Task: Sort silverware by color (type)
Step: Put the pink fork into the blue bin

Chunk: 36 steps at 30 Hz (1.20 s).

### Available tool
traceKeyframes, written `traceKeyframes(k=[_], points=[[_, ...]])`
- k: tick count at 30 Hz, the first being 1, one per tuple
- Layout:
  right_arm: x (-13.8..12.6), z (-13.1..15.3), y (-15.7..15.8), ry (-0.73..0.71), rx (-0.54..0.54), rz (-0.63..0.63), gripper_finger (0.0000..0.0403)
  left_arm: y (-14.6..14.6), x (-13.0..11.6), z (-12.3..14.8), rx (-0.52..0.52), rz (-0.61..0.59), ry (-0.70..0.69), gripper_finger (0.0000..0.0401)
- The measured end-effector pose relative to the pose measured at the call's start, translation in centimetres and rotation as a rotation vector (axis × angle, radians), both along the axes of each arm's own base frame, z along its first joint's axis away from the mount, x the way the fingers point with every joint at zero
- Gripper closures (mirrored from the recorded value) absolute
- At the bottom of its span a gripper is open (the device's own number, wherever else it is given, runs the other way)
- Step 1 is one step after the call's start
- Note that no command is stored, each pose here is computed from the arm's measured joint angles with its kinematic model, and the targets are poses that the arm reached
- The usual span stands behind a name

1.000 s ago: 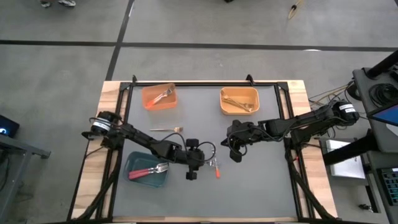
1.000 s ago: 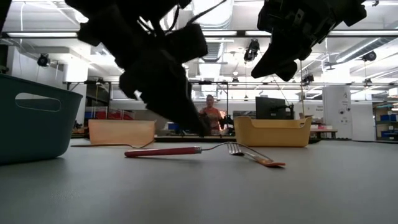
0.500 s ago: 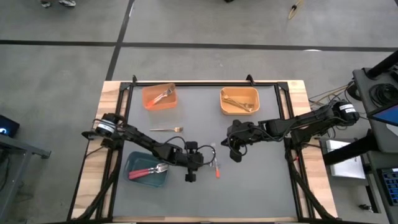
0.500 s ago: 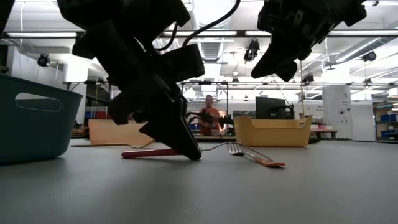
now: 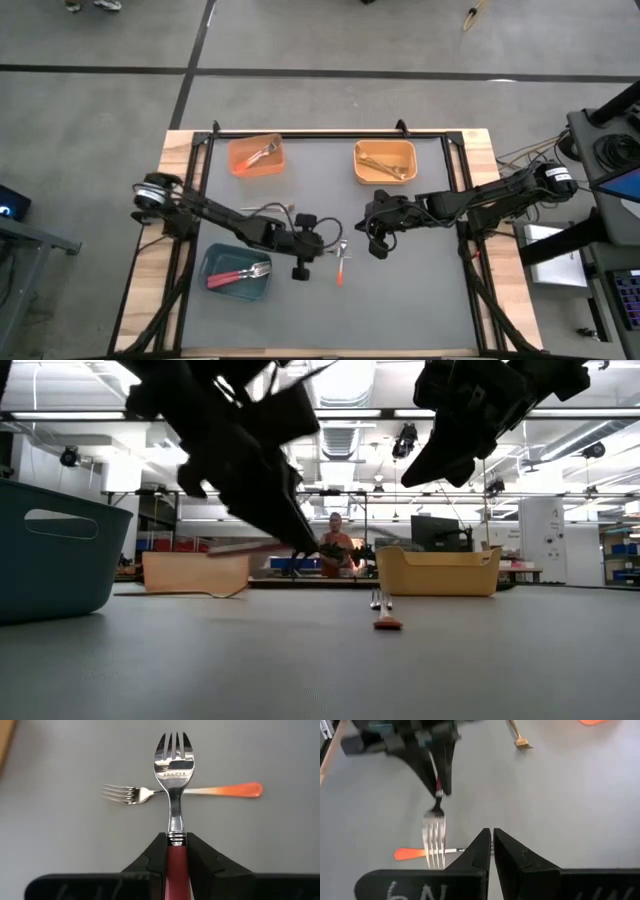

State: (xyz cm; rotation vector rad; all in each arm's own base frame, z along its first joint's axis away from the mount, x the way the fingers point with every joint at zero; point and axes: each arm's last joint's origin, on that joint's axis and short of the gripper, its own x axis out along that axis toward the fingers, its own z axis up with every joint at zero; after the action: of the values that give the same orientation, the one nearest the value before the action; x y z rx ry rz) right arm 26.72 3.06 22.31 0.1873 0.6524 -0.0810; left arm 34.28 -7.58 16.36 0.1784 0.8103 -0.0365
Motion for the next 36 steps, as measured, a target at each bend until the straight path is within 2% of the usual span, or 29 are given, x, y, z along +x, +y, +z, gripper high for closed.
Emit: traceKeyframes(k=[2, 8, 11, 14, 16, 18, 22, 27, 30, 36], points=[[0.0, 0.0, 0.0, 0.0, 0.0, 0.0, 0.039, 0.3, -0.6, 1.2, 0.012, -0.014, -0.02, 0.0371], [0.1, 0.2, 0.0, -0.024, -0.027, 0.024, 0.039, 0.8, -2.7, 7.0, -0.016, -0.046, -0.204, 0.0371], [0.4, 0.5, 0.1, -0.067, -0.046, 0.056, 0.039, 0.8, -4.1, 9.5, -0.101, -0.114, -0.318, 0.0371], [0.9, 1.5, 0.5, -0.188, -0.049, 0.109, 0.039, 0.6, -5.4, 10.8, -0.237, -0.222, -0.489, 0.0371], [1.2, 2.1, 1.0, -0.279, -0.035, 0.203, 0.039, 0.6, -6.3, 10.3, -0.313, -0.278, -0.598, 0.0371], [1.5, 2.6, 1.4, -0.352, -0.044, 0.269, 0.039, 0.8, -7.1, 9.6, -0.362, -0.282, -0.696, 0.0371], [1.9, 3.9, 1.5, -0.491, -0.059, 0.272, 0.039, 1.2, -8.2, 8.7, -0.445, -0.253, -0.878, 0.0371], [2.1, 5.0, 1.3, -0.602, -0.15, 0.23, 0.0373, 1.3, -8.6, 7.8, -0.447, -0.258, -0.904, 0.0371], [2.1, 5.2, 1.2, -0.62, -0.201, 0.206, 0.0357, 1.2, -8.4, 7.8, -0.441, -0.26, -0.906, 0.0371], [2.1, 5.2, 1.5, -0.628, -0.139, 0.243, 0.0304, 1.0, -7.4, 7.1, -0.452, -0.259, -0.872, 0.0371]])
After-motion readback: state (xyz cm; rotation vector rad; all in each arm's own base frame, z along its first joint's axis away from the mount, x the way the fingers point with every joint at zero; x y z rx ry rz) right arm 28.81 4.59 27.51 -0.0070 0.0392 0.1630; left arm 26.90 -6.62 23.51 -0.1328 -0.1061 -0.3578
